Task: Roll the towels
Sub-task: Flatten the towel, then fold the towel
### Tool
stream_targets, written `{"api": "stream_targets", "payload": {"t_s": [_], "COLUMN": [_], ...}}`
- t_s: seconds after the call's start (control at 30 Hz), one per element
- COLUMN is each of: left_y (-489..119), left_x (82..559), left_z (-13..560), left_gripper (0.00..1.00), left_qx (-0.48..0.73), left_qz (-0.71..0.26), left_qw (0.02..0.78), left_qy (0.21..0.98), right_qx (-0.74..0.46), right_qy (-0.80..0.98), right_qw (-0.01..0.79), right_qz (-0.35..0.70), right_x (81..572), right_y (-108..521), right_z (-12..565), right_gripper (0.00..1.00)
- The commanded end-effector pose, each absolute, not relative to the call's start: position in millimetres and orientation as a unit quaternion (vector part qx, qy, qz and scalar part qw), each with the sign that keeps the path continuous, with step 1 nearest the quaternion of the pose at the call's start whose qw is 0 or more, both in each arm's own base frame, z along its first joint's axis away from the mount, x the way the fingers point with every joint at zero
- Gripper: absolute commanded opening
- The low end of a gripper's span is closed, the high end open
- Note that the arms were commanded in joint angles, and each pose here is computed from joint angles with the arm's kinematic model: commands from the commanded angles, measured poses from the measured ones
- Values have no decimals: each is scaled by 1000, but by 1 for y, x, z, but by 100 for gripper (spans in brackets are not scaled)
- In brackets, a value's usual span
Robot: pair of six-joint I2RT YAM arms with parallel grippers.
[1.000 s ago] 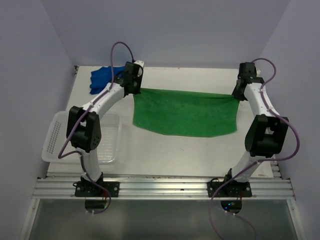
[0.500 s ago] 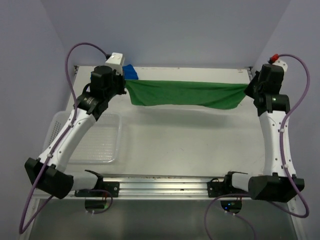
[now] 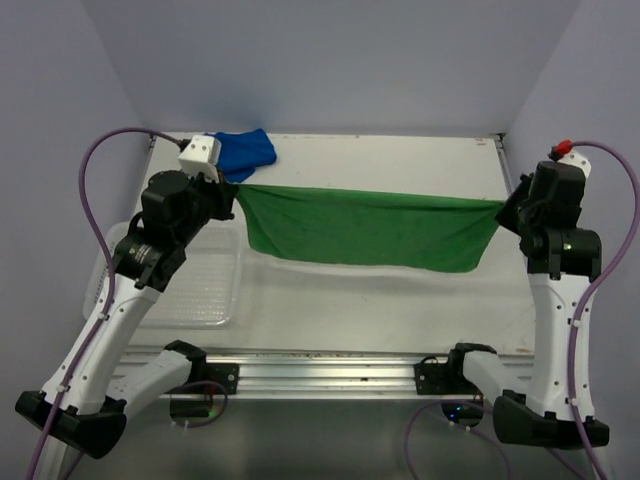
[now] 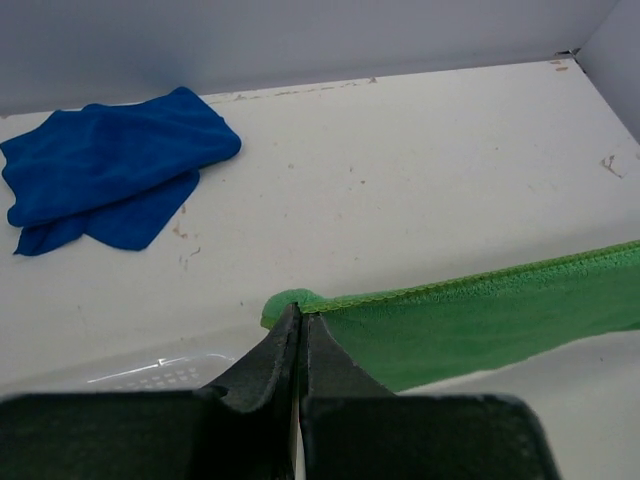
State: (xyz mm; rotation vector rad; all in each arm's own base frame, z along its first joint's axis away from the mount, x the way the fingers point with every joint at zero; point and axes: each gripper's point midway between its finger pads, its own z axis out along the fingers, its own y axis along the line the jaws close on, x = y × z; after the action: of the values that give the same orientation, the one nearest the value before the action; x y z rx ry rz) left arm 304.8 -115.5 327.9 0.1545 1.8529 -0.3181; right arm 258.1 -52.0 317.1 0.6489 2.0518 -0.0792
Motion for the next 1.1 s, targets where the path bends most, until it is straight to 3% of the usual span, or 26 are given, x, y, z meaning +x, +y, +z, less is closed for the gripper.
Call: {"api": "stream_targets", "payload": {"t_s": [0.0, 0.23, 0.43, 0.63, 0.83, 1.07], "left_y": [-112, -117, -135, -152, -149, -138], "left_x": [310, 372, 450, 520, 537, 527], "left_z": [347, 302, 220, 200, 169, 128], "left_gripper": [0, 0, 0, 0, 0, 0], "left_qx": [48, 35, 53, 71, 84, 96], "left_qz": [-134, -73, -12, 12, 33, 43], "left_qw": [600, 548, 473, 457, 439, 417], "left_qy": [788, 833, 879, 887, 894, 903], "right_qx": [292, 302, 321, 327, 305, 294], "right_qy": [824, 845, 863, 855, 867, 878], "right_qw": [479, 429, 364, 361, 356, 326], "right_qz": [-75, -109, -140, -177, -165, -188], "right_x": [257, 316, 367, 408, 430, 418], "right_y": [-71, -87, -101, -119, -116, -121], "right_z": [335, 281, 201, 178, 163, 129], "right_gripper": [0, 0, 0, 0, 0, 0]}}
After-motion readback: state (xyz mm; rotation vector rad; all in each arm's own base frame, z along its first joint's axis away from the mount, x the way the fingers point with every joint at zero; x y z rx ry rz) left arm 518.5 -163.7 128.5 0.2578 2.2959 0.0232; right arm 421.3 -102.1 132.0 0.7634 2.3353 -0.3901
